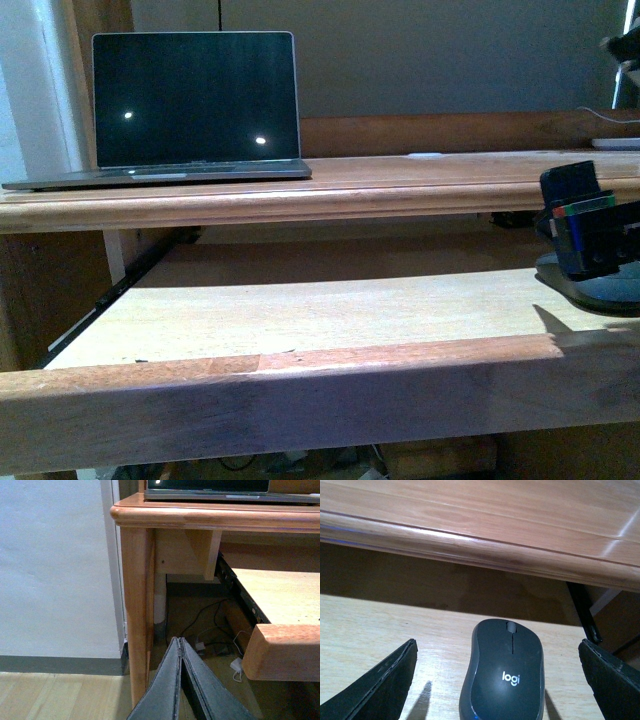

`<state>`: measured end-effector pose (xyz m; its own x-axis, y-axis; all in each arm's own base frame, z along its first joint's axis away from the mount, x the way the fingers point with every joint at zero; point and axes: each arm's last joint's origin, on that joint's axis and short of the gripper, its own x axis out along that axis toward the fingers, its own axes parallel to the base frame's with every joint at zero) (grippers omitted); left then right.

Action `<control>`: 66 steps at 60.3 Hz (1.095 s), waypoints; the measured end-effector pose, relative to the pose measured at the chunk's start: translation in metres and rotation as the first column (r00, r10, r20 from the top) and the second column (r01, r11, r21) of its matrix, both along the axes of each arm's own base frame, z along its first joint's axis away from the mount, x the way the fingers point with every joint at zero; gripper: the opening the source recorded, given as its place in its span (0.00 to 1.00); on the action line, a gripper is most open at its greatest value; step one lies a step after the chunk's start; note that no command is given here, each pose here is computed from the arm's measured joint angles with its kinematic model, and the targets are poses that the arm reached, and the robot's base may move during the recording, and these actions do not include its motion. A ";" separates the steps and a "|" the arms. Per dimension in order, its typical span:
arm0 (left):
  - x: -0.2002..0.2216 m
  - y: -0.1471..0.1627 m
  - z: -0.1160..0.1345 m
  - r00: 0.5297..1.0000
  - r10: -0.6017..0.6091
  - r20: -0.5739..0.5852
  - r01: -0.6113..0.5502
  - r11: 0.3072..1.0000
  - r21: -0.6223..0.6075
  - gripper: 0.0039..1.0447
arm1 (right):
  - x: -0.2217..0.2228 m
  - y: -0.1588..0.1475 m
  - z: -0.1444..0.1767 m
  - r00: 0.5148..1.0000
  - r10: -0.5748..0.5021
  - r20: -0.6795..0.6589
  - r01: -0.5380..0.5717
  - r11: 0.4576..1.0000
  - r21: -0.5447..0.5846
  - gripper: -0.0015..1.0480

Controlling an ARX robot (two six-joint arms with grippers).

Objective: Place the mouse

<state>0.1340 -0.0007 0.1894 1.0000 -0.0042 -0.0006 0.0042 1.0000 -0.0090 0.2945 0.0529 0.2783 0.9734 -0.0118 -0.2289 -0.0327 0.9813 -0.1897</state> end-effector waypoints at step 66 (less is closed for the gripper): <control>-0.025 0.000 -0.021 1.000 0.000 0.010 0.000 1.000 0.000 0.02 | 0.053 -0.011 -0.008 0.927 -0.030 -0.374 0.058 0.996 0.062 0.78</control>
<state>0.1095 -0.0005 0.1689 0.9999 -0.0046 0.0093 0.0047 1.0000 -0.0086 0.3479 0.0422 0.2704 0.8168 -0.0231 -0.5765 -0.0442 0.9938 -0.1023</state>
